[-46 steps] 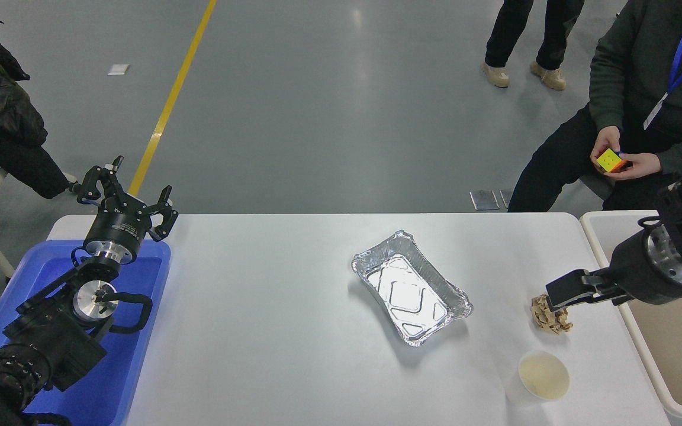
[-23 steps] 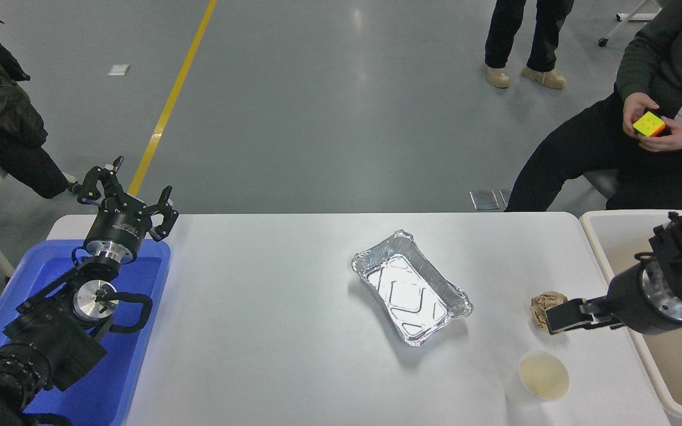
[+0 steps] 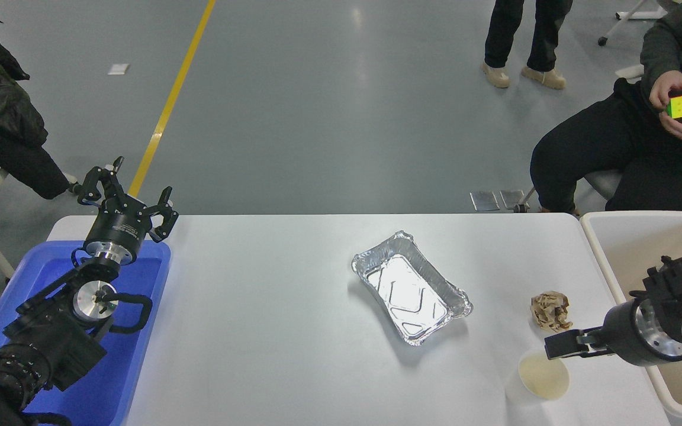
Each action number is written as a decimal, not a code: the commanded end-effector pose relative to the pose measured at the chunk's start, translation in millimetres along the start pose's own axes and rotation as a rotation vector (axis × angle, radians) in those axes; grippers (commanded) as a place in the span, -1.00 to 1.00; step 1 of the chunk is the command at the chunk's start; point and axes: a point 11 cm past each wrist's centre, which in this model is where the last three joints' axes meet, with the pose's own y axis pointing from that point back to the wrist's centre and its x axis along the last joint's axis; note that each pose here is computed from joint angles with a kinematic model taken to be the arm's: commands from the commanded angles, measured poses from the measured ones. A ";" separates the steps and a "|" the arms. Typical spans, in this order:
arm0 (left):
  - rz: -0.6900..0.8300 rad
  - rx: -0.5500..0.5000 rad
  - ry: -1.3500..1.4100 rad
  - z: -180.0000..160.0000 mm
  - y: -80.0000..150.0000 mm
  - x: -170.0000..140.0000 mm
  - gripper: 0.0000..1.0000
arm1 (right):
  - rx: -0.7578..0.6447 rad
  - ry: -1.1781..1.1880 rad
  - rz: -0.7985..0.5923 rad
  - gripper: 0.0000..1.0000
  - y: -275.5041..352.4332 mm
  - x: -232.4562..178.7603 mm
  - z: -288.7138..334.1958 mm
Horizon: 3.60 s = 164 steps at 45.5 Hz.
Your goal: Pick up paper cup place in dustbin
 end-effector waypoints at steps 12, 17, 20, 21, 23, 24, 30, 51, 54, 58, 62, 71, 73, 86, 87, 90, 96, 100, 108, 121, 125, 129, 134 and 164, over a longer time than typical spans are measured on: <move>0.000 0.000 0.000 0.0 0.0 0.0 0.98 | 0.008 0.006 0.011 0.96 -23.8 -8.1 1.3; 0.000 0.000 0.000 0.0 0.0 0.0 0.98 | 0.012 0.009 0.004 0.95 -29.3 -11.5 -0.3; 0.000 -0.001 0.001 0.2 -0.1 0.0 0.98 | 0.013 0.014 0.004 0.94 -32.4 -11.3 -0.8; 0.000 -0.001 0.001 0.2 -0.1 0.0 0.98 | 0.015 0.017 0.006 0.93 -33.3 -11.3 -1.7; 0.000 -0.001 0.001 0.2 -0.1 0.0 0.98 | 0.014 0.019 0.003 0.90 -35.0 -12.6 -1.3; 0.000 0.000 0.000 0.0 0.0 0.0 0.98 | 0.012 0.019 0.004 0.90 -35.4 -12.2 -0.8; 0.000 -0.001 0.001 0.2 -0.1 0.0 0.98 | 0.016 0.025 0.003 0.60 -38.7 -12.8 -2.6; 0.000 -0.001 0.001 0.2 -0.1 0.0 0.98 | 0.008 0.010 -0.014 -1.00 -43.1 -19.1 0.1; 0.000 -0.001 0.001 0.2 -0.1 0.0 0.98 | 0.008 0.010 -0.012 -1.00 -42.7 -18.6 0.4; 0.000 -0.001 0.001 0.2 -0.1 0.0 0.98 | 0.006 0.004 -0.005 -1.00 -41.3 -16.5 0.8; 0.000 -0.001 0.001 0.2 -0.1 0.0 0.98 | 0.008 -0.006 -0.002 -1.00 -40.1 -16.4 0.4; 0.000 -0.001 0.001 0.2 -0.1 0.0 0.98 | 0.005 -0.035 0.008 -1.00 -35.1 -13.4 2.9; 0.000 -0.001 0.001 0.2 -0.1 0.0 0.98 | 0.006 -0.041 0.007 -1.00 -33.3 -14.0 3.4; 0.000 -0.001 0.001 0.2 -0.1 0.0 0.98 | 0.015 -0.094 0.039 -1.00 -6.1 -2.5 7.4; 0.000 -0.001 0.001 0.2 -0.1 0.0 0.98 | 0.017 -0.101 0.038 -1.00 -2.8 -1.4 7.9; 0.000 -0.001 0.001 0.2 -0.1 0.0 0.98 | 0.014 -0.117 0.035 -1.00 6.7 0.9 12.3; 0.000 -0.001 0.001 0.2 -0.1 0.0 0.98 | -0.016 -0.129 0.057 -1.00 27.5 10.3 25.5; 0.000 -0.001 0.001 0.2 -0.1 0.0 0.98 | -0.021 -0.105 0.066 -1.00 38.4 16.4 28.0; 0.000 -0.001 0.001 0.2 -0.1 0.0 0.98 | -0.009 -0.115 0.073 -1.00 59.0 31.8 25.6; 0.000 -0.001 0.001 0.2 -0.1 0.0 0.98 | -0.009 -0.106 0.091 -1.00 104.6 64.5 17.8; 0.001 -0.002 0.002 0.3 -0.1 0.1 0.98 | -0.022 -0.108 0.092 -1.00 119.8 70.5 19.8; 0.000 -0.001 0.001 0.2 -0.1 0.0 0.98 | -0.039 -0.118 0.076 -1.00 142.5 75.7 21.7; 0.000 -0.001 0.001 0.2 -0.1 0.0 0.98 | -0.061 -0.140 0.069 -1.00 159.7 75.4 29.5; 0.000 -0.001 0.001 0.2 -0.1 0.0 0.98 | -0.061 -0.333 0.474 -1.00 248.6 156.9 60.3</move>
